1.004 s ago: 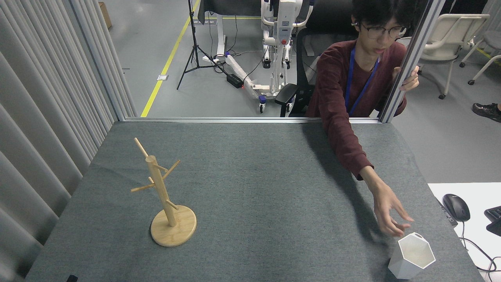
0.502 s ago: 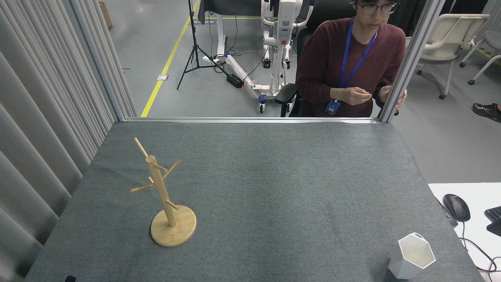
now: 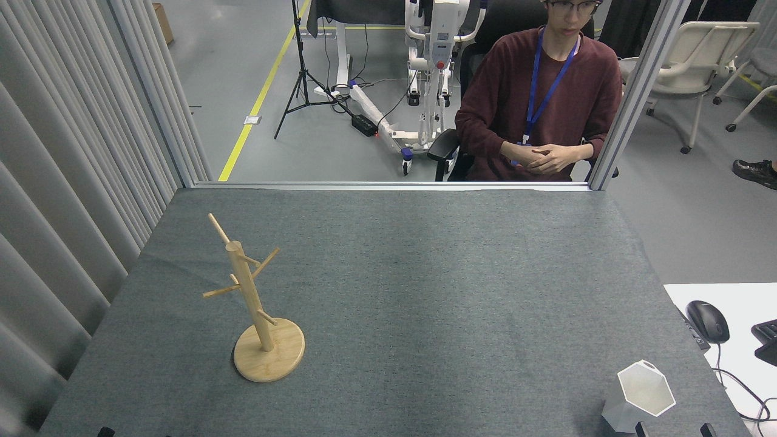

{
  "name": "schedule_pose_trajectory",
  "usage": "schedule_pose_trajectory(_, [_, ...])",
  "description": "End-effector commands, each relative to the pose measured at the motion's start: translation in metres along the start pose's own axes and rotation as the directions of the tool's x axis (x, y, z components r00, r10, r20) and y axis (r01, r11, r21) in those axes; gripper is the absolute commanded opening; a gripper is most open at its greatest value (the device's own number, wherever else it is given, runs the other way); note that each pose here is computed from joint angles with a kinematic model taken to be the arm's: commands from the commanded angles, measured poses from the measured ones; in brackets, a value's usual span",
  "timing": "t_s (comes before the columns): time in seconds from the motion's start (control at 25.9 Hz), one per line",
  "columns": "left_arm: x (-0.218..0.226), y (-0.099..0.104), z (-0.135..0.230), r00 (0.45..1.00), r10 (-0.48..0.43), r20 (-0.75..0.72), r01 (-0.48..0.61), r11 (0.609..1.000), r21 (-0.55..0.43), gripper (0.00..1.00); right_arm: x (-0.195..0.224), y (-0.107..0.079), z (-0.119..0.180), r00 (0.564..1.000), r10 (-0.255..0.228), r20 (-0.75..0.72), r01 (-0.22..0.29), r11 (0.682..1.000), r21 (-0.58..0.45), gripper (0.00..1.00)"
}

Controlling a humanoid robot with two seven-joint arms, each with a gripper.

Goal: Hang cup on storage rack

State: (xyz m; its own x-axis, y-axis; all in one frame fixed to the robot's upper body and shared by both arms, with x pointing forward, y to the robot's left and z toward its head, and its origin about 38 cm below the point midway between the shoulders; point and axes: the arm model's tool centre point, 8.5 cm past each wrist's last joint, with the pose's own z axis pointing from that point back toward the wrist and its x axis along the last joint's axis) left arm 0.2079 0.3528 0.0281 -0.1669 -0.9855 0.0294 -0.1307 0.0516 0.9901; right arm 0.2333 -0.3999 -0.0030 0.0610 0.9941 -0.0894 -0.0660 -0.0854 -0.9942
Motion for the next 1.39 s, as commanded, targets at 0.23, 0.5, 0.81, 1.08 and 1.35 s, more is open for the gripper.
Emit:
schedule_pose_trajectory(0.23, [-0.005,0.002,0.003,1.000,-0.008,-0.012,0.008,1.000,0.001,1.00,0.009,0.000,-0.018,1.000,-0.017,0.020,0.018,1.000,-0.014,0.99])
schedule_pose_trajectory(0.5, [-0.008,0.003,0.003,1.000,-0.015,-0.016,0.015,1.000,0.002,1.00,0.011,0.001,-0.027,0.999,-0.027,0.022,0.027,0.999,-0.017,0.99])
schedule_pose_trajectory(0.81, [-0.012,0.005,0.005,0.999,-0.021,-0.028,0.021,1.000,0.004,1.00,0.013,0.002,-0.037,0.999,-0.040,0.024,0.040,0.999,-0.019,0.99])
schedule_pose_trajectory(1.08, [-0.015,0.006,0.007,0.999,-0.025,-0.034,0.025,1.000,0.004,1.00,0.020,0.005,-0.048,0.998,-0.055,0.032,0.056,0.998,-0.013,0.99])
schedule_pose_trajectory(1.35, [-0.018,0.008,0.009,0.999,-0.030,-0.042,0.030,1.000,0.005,1.00,0.023,0.015,-0.056,0.997,-0.067,0.029,0.067,0.998,0.002,0.93])
